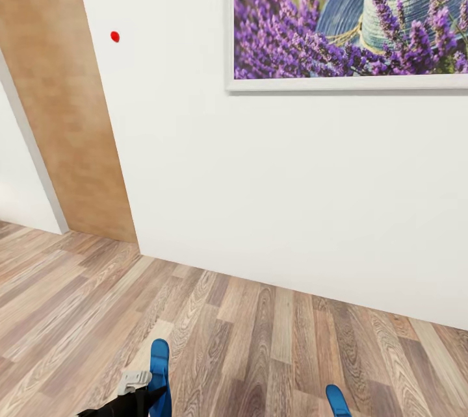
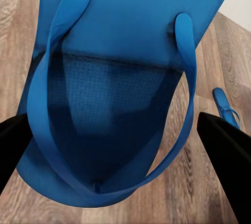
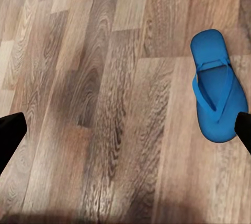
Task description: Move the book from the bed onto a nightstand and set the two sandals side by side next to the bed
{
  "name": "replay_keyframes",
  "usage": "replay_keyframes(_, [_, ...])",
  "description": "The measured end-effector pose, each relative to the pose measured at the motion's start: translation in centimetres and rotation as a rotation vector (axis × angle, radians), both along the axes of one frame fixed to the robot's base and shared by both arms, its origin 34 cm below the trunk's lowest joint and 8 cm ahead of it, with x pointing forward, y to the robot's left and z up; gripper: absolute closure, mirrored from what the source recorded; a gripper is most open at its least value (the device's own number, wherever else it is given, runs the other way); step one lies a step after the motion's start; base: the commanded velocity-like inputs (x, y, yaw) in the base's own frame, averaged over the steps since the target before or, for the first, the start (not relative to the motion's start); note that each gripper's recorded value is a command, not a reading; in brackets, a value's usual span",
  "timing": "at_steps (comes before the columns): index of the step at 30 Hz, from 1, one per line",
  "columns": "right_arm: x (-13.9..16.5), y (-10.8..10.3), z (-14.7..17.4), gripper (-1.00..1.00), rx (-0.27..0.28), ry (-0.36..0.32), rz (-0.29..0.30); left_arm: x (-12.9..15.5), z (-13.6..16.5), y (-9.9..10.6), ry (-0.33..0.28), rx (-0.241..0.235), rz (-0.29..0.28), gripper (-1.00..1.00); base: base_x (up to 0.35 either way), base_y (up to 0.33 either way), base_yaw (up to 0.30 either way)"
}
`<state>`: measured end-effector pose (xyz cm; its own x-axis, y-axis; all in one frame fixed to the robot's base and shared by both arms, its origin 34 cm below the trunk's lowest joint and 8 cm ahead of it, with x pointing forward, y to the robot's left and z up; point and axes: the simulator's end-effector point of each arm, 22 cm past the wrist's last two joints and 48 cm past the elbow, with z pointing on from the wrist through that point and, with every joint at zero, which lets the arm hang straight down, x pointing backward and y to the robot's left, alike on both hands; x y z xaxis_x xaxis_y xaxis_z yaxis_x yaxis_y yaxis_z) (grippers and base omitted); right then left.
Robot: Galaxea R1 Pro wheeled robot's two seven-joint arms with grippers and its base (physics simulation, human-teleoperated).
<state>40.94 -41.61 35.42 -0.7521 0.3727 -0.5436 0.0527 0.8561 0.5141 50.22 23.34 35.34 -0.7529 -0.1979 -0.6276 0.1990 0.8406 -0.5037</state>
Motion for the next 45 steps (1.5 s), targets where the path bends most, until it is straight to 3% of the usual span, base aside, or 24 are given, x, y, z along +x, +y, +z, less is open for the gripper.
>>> replay_keyframes(4, [0.1,-0.2,-0.1,-1.0,-0.016,0.002,-0.003,0.0,0.0,-0.1,0.0,0.0,0.0,1.0,0.0,0.0,0.0])
replay_keyframes(5, [0.1,-0.8,-0.5,-1.0,-0.046,0.016,-0.018,0.0,0.0,-0.1,0.0,0.0,0.0,1.0,0.0,0.0,0.0])
replay_keyframes(7, [0.6,-3.4,-1.0,-1.0,-0.154,0.044,-0.076,0.0,0.0,-0.1,0.0,-0.001,0.001,1.0,0.0,0.0,0.0])
replay_keyframes(9, [3.1,-7.0,0.9,-1.0,-0.307,0.023,-0.145,0.0,0.0,-0.1,0.0,0.0,0.001,1.0,0.0,0.0,0.0])
replay_keyframes(10, [3.8,-7.9,1.6,-1.0,-0.343,0.016,-0.16,0.0,0.0,-0.1,0.0,0.0,0.001,1.0,0.0,0.0,0.0])
replay_keyframes(11, [5.4,-9.6,3.7,-1.0,-0.417,0.017,-0.2,0.0,0.0,-0.1,0.0,0.001,0.001,1.0,0.0,0.0,0.0])
replay_keyframes(13, [6.2,-10.3,5.3,-1.0,-0.456,0.052,-0.22,0.0,0.0,-0.1,0.0,0.0,0.001,1.0,0.0,0.0,0.0])
replay_keyframes(16, [6.1,-10.1,6.0,-1.0,-0.461,0.15,-0.225,0.0,0.0,-0.1,-0.001,0.001,0.001,1.0,0.0,0.0,0.0])
replay_keyframes(19, [10.4,-8.6,8.8,-1.0,-0.448,0.133,-0.205,0.0,0.0,-0.1,-0.001,0.001,0.001,1.0,0.0,0.0,0.0])
replay_keyframes(21, [15.0,-6.3,11.4,-1.0,-0.461,0.086,-0.146,0.0,0.0,-0.1,-0.001,0.001,0.001,1.0,0.0,0.0,0.0])
replay_keyframes(22, [15.7,-5.6,11.6,-1.0,-0.47,0.083,-0.122,0.0,0.0,-0.1,-0.001,0.001,0.001,1.0,0.0,0.0,0.0])
replay_keyframes(26, [16.6,3.4,8.0,-1.0,-0.493,0.145,0.081,0.0,0.0,-0.1,-0.001,0.001,0.001,1.0,0.0,0.0,0.0])
replay_keyframes(27, [16.5,5.7,6.7,-1.0,-0.555,0.168,0.117,0.0,0.0,0.0,-0.001,0.002,0.002,1.0,0.0,0.0,0.0])
replay_keyframes(29, [16.6,7.6,6.0,-1.0,-0.631,0.181,0.126,0.1,-0.1,0.0,0.0,0.006,0.005,1.0,0.0,0.0,0.0])
replay_keyframes(32, [18.8,10.0,6.9,-1.0,-0.683,0.168,0.119,0.1,-0.1,0.2,0.0,0.01,0.008,1.0,0.0,0.0,0.0])
replay_keyframes(38, [17.7,10.9,4.4,-1.0,-0.7,0.242,0.145,0.1,-0.1,0.2,0.0,0.011,0.009,1.0,0.0,0.0,0.0])
replay_keyframes(45, [17.6,10.9,4.1,-1.0,-0.704,0.245,0.147,0.1,-0.1,0.2,0.0,0.011,0.009,1.0,0.0,0.0,0.0])
